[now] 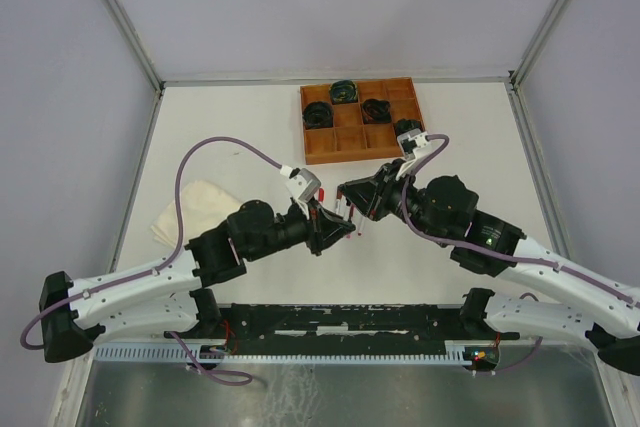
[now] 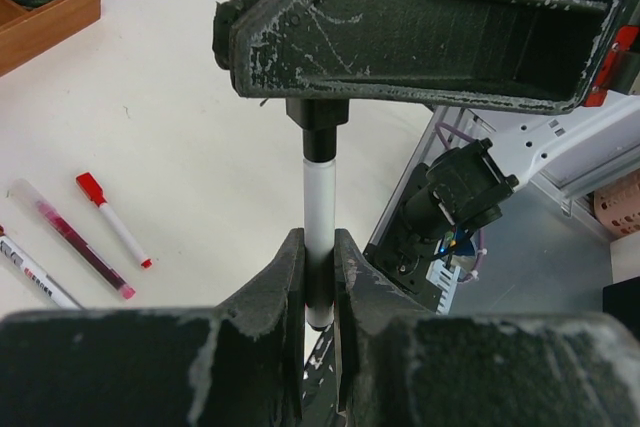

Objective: Insert the pens into the pen caps
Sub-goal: Press the pen cap onto the pen.

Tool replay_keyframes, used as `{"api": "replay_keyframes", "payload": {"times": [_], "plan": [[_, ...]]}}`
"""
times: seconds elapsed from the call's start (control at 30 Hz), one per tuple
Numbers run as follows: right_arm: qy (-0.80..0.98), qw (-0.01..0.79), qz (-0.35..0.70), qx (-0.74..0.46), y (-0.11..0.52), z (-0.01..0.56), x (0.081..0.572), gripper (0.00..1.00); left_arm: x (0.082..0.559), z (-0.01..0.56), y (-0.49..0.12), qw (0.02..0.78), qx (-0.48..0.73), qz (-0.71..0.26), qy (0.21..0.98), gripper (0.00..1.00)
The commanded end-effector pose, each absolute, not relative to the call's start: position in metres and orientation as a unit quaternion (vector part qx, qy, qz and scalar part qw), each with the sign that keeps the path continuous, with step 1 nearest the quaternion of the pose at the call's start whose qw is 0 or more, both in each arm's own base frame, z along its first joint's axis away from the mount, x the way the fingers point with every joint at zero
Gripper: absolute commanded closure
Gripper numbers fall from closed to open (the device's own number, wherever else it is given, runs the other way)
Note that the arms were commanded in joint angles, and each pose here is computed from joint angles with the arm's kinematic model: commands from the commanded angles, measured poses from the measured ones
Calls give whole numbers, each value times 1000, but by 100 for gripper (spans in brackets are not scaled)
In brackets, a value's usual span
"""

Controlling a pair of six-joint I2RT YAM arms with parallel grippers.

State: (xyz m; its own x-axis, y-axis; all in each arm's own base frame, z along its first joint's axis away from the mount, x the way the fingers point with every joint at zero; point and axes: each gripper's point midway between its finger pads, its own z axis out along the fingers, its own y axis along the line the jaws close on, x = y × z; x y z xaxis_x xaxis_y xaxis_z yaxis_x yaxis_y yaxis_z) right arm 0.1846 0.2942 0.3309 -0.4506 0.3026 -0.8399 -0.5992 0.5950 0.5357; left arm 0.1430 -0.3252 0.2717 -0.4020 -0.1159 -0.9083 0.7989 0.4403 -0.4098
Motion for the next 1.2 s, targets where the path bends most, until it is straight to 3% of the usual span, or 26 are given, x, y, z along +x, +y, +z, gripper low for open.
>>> {"api": "replay_keyframes", "payload": {"times": [0.0, 1.17], "plan": [[764, 431, 454, -155, 306, 292, 152, 100, 160, 367, -315, 577, 178, -508, 614, 97], [836, 289, 431, -179, 300, 177, 78, 100, 147, 440, -303, 609, 123, -567, 540, 97]]}}
